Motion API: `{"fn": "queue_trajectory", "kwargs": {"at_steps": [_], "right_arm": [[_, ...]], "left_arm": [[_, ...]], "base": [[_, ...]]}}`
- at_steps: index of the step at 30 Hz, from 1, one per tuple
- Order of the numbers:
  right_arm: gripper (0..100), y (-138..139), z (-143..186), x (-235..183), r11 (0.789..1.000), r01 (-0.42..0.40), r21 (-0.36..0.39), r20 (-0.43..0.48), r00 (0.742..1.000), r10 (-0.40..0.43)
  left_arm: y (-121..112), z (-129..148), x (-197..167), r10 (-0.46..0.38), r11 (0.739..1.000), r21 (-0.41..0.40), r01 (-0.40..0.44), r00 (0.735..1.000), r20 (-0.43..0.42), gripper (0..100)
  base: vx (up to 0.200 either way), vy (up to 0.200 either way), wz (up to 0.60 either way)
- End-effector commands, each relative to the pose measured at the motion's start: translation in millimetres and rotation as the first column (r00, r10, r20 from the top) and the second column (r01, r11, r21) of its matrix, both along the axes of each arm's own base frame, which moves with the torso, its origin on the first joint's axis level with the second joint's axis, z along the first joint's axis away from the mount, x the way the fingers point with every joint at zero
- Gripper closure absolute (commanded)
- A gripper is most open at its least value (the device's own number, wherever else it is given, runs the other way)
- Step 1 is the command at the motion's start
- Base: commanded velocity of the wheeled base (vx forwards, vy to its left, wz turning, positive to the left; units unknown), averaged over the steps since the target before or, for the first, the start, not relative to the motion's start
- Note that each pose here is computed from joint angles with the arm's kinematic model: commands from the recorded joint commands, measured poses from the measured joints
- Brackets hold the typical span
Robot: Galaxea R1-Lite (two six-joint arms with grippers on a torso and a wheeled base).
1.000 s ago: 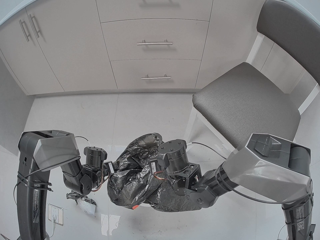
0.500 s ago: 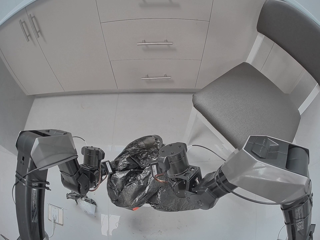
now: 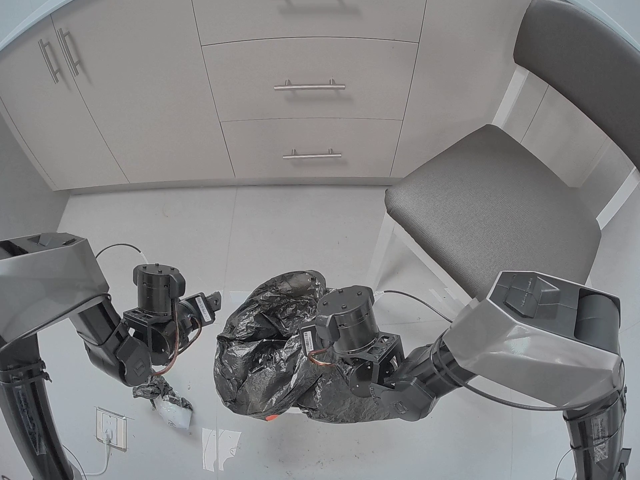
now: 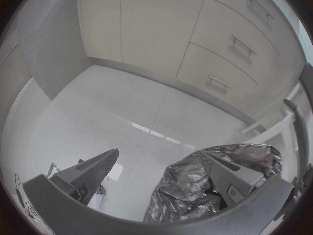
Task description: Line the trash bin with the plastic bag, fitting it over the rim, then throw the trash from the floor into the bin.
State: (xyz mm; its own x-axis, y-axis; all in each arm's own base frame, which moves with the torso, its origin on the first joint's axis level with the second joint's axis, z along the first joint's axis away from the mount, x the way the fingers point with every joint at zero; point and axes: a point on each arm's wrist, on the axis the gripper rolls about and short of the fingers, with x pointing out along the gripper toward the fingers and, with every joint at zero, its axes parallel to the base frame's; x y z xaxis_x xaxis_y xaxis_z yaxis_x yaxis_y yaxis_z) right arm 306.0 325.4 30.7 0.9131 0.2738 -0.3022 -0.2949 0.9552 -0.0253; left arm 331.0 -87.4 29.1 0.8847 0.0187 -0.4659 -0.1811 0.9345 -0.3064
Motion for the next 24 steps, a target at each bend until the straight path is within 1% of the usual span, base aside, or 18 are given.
{"fn": "queue_trajectory", "kwargs": {"at_steps": [1,4,6,7,8,9,10,11,12,13,14,15,16,17,20,22,23,24], "right_arm": [[100,0,6,1,1.000,0.003,0.009,0.012,1.000,-0.003],[100,0,6,1,1.000,0.016,0.006,0.016,1.000,-0.016],[100,0,6,1,1.000,0.016,0.006,0.016,1.000,-0.016],[100,-2,10,1,1.000,0.017,0.010,0.019,1.000,-0.017],[100,-2,11,2,1.000,0.019,0.013,0.022,1.000,-0.019],[100,-2,11,2,1.000,0.019,0.013,0.022,1.000,-0.019],[100,-3,14,2,1.000,0.020,0.018,0.026,0.999,-0.021],[100,-3,14,2,1.000,0.020,0.019,0.027,0.999,-0.021],[100,-3,14,2,1.000,0.020,0.019,0.027,0.999,-0.021],[100,-2,14,2,1.000,0.019,0.019,0.027,0.999,-0.019],[100,-2,15,2,1.000,0.019,0.021,0.029,0.999,-0.019],[100,-1,15,1,1.000,0.017,0.021,0.029,0.999,-0.018],[100,-1,14,1,1.000,0.016,0.020,0.028,0.999,-0.016],[100,-1,15,1,1.000,0.017,0.022,0.030,0.999,-0.018],[100,-1,19,1,0.999,0.017,0.027,0.034,0.999,-0.018],[100,-1,20,1,0.999,0.017,0.030,0.037,0.999,-0.018],[100,-1,20,1,0.999,0.015,0.031,0.037,0.999,-0.016],[100,0,19,0,0.999,0.014,0.029,0.036,0.999,-0.015]], "left_arm": [[-24,25,-39,-0.141,0.990,-0.015,0.141,0.990,0.025,0],[-33,24,-66,-0.282,0.959,-0.039,0.282,0.959,-0.009,0],[-33,24,-67,-0.290,0.956,-0.040,0.290,0.957,-0.008,0],[-29,18,-83,-0.387,0.922,-0.020,0.386,0.922,-0.031,0],[-27,14,-90,-0.432,0.902,0.006,0.433,0.901,-0.037,0],[-27,14,-90,-0.432,0.902,0.006,0.433,0.901,-0.037,0],[-21,11,-101,-0.511,0.859,0.041,0.511,0.860,-0.016,0],[-19,10,-107,-0.557,0.829,0.050,0.557,0.830,-0.002,0],[-17,9,-110,-0.590,0.806,0.057,0.589,0.807,0.002,0],[-16,6,-115,-0.639,0.767,0.079,0.637,0.769,0.011,0],[-15,3,-118,-0.673,0.736,0.109,0.669,0.739,0.009,0],[-15,-3,-120,-0.694,0.711,0.147,0.688,0.719,-0.009,0],[-15,-7,-121,-0.704,0.697,0.168,0.697,0.710,-0.025,0],[-15,-15,-123,-0.713,0.678,0.201,0.707,0.699,-0.053,0],[-22,-27,-126,-0.727,0.651,0.216,0.727,0.680,-0.096,0],[-26,-28,-126,-0.735,0.643,0.218,0.734,0.672,-0.097,0],[-31,-27,-126,-0.750,0.626,0.224,0.747,0.655,-0.087,0],[-35,-26,-126,-0.759,0.618,0.227,0.753,0.647,-0.080,0]], "base": [[0.000,0.000,0.00],[0.000,0.000,0.00],[0.000,0.000,0.00],[0.000,0.000,0.00],[0.000,0.000,0.00],[0.000,0.000,0.00],[0.000,0.000,0.00],[0.000,0.000,0.00],[0.000,0.000,0.00],[0.000,0.000,0.00],[0.000,0.000,0.00],[0.000,0.000,0.00],[0.000,0.000,0.00],[0.000,0.000,0.00],[0.000,0.000,0.00],[0.000,0.000,0.00],[0.000,0.000,0.00],[0.000,0.000,0.00]]}}
